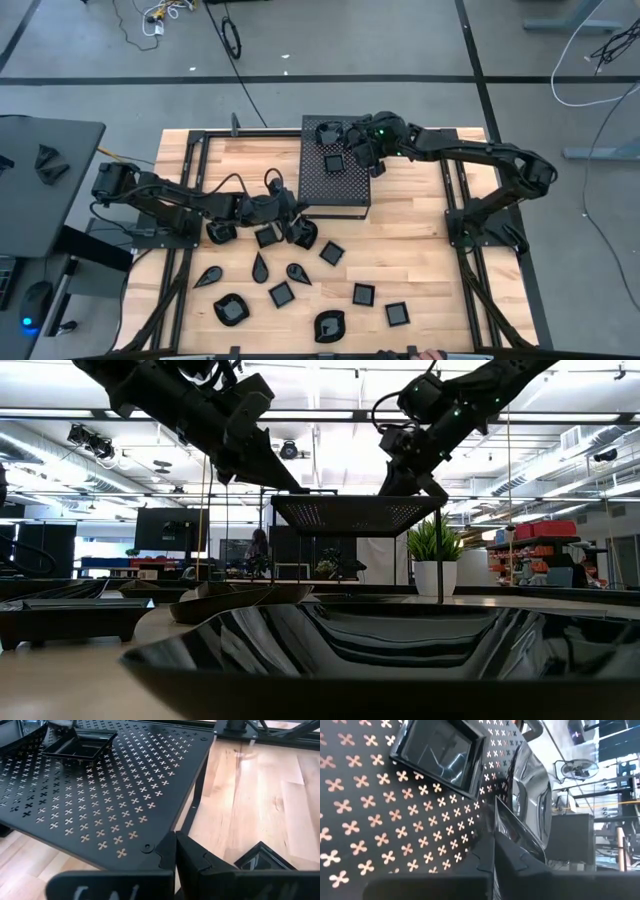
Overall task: Pick & Place Mini shaped plates
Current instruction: Stack the black drop-shaped plate on top of the black drop-shaped plate on the shelf
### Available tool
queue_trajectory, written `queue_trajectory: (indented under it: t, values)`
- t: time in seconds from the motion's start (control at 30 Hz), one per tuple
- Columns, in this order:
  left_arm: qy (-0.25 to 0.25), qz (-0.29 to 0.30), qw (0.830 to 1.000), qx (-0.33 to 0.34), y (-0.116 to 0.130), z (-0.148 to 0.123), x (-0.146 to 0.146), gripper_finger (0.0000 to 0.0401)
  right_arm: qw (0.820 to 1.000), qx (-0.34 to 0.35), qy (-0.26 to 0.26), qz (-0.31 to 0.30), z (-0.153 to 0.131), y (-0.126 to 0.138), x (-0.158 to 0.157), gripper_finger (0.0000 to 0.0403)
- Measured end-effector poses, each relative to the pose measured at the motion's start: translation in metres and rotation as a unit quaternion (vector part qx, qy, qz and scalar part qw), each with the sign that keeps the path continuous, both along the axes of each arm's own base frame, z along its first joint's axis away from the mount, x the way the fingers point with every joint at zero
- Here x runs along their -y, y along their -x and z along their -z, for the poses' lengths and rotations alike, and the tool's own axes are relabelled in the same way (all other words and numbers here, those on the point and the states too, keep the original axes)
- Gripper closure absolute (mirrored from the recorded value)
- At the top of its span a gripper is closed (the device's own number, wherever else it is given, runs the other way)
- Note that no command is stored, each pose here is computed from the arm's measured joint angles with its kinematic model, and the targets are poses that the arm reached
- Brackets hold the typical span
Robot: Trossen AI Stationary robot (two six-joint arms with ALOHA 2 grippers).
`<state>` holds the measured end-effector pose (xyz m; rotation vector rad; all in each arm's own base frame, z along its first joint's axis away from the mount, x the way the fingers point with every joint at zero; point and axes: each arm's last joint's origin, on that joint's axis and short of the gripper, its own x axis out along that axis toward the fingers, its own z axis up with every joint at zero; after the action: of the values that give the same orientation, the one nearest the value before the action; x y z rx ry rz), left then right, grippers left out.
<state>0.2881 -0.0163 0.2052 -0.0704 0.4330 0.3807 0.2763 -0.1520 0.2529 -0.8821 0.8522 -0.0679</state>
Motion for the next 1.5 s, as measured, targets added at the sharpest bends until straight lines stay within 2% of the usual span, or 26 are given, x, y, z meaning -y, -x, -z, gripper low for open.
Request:
queue_trajectory:
  t: [0.3,0.5,0.67,0.83,0.93,1.0,1.13,1.5]
  values:
    - [0.000,0.000,1.000,0.000,0.000,0.000,0.000,0.0394,1.000,0.003,0.009,-0.004,-0.001,-0.001,0.001,0.0379]
    - [0.000,0.000,1.000,0.000,0.000,0.000,0.000,0.0394,0.999,-0.007,0.027,0.022,-0.001,0.000,0.002,0.0378]
    - [0.000,0.000,1.000,0.000,0.000,0.000,0.000,0.0394,0.999,-0.003,0.020,0.035,-0.001,0.002,0.005,0.0378]
    - [0.000,0.000,1.000,0.000,0.000,0.000,0.000,0.0394,0.992,0.039,-0.032,0.118,-0.004,0.010,0.016,0.0378]
    - [0.000,0.000,1.000,0.000,0.000,0.000,0.000,0.0394,0.976,0.071,-0.079,0.189,-0.004,0.021,0.032,0.0378]
    - [0.000,0.000,1.000,0.000,0.000,0.000,0.000,0.0394,0.966,0.086,-0.115,0.217,-0.003,0.028,0.040,0.0378]
    - [0.000,0.000,1.000,0.000,0.000,0.000,0.000,0.0394,0.953,0.107,-0.188,0.214,-0.001,0.037,0.048,0.0378]
    - [0.000,0.000,1.000,0.001,0.000,0.000,0.000,0.0394,0.946,0.117,-0.219,0.207,0.001,0.036,0.049,0.0378]
